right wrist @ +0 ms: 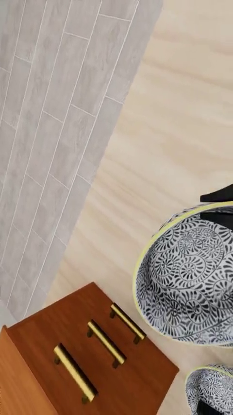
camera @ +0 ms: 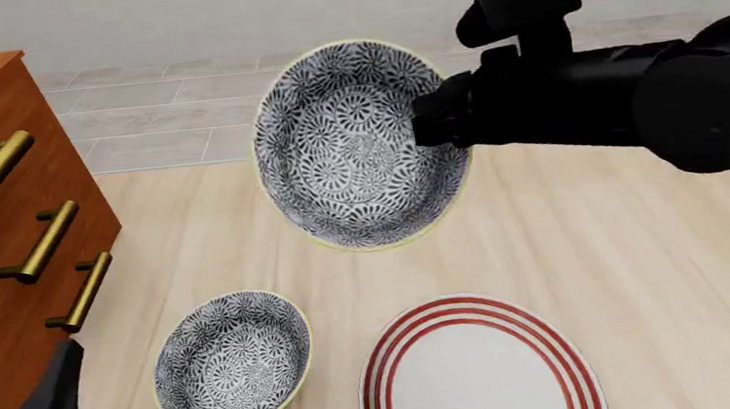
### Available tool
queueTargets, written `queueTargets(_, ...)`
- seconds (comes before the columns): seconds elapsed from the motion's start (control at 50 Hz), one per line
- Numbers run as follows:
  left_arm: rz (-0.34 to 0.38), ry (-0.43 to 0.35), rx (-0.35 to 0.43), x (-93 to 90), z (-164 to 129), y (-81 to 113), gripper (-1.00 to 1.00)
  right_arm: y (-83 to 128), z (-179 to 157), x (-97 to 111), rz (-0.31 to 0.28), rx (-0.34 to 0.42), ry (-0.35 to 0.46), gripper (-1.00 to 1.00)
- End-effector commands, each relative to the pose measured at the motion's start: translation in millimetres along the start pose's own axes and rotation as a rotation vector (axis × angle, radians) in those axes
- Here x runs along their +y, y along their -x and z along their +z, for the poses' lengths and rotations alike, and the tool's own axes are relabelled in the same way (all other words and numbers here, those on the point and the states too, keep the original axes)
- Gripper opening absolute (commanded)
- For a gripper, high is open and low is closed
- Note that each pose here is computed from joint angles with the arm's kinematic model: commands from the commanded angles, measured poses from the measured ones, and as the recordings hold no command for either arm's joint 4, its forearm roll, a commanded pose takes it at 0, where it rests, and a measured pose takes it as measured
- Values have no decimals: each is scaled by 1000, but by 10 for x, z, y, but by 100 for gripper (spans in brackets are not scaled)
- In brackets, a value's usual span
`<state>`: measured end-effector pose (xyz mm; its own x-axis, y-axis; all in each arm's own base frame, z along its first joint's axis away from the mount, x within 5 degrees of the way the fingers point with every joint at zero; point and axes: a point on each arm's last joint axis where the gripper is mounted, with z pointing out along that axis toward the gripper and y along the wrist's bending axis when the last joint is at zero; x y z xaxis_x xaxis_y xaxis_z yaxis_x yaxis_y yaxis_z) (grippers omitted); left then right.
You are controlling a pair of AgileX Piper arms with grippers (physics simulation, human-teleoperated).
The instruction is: Pick up the bowl and put it in the front on the plate.
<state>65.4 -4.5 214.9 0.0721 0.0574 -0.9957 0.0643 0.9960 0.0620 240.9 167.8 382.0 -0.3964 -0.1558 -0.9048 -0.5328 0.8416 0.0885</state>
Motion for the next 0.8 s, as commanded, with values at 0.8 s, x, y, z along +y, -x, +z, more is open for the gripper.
queueTargets(0.8,-6,-2,2,-1,25,4,100,-363,-656,11,147,-18,27,-100)
